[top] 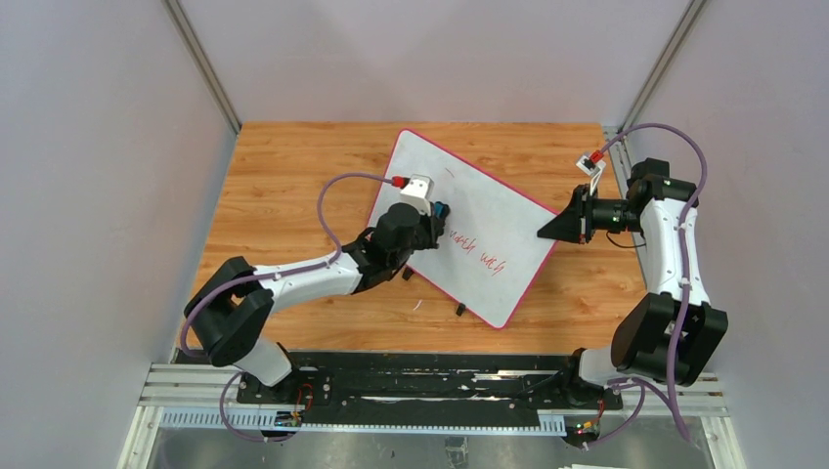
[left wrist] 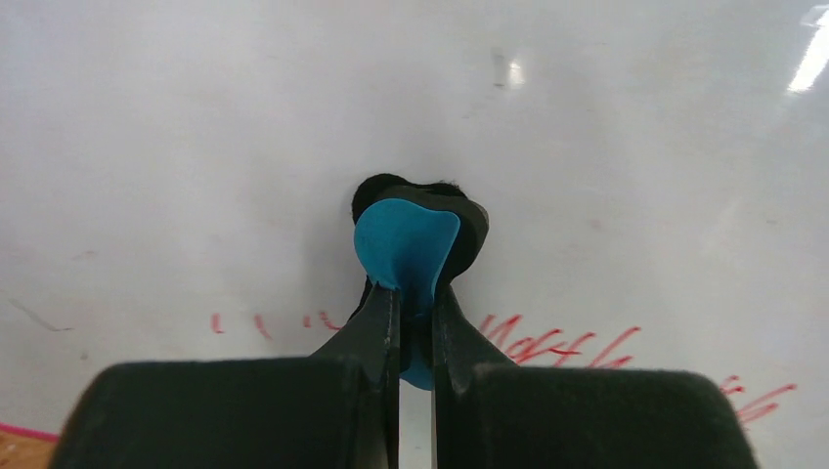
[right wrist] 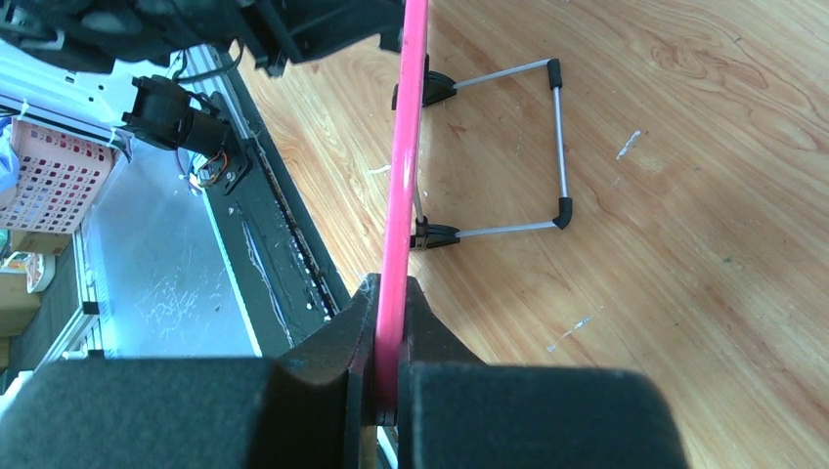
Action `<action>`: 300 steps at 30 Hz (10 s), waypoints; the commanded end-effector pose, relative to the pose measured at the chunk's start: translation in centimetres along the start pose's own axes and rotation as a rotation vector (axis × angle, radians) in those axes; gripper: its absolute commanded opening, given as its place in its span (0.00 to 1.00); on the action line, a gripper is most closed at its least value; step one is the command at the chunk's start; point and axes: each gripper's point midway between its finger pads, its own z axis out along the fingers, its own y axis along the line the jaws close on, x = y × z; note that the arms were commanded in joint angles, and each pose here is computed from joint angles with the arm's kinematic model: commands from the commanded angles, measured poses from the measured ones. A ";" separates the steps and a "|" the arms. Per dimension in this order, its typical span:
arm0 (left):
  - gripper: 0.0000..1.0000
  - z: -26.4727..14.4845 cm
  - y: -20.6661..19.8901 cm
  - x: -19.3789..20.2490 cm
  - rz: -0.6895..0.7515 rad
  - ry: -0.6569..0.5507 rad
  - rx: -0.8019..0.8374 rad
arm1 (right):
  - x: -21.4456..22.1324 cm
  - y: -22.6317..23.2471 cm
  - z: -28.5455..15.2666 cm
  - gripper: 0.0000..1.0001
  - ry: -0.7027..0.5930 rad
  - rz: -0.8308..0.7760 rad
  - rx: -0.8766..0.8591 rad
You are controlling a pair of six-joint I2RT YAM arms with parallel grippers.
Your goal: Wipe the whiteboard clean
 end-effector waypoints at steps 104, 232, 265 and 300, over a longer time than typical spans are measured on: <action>0.00 -1.7 -8.5 2.4 0.110 0.044 0.132 | -0.3 1.7 0.6 0.01 0.005 -0.085 -0.068; 0.00 -1.8 -7.7 4.4 0.116 0.065 0.088 | -0.3 2.0 0.5 0.01 0.011 -0.079 -0.088; 0.00 -3.7 -12.5 7.1 0.229 0.084 0.158 | -0.3 2.2 0.5 0.01 0.012 -0.087 -0.086; 0.00 -3.5 -17.1 11.0 0.261 0.164 0.252 | -0.3 2.1 0.5 0.01 0.012 -0.084 -0.088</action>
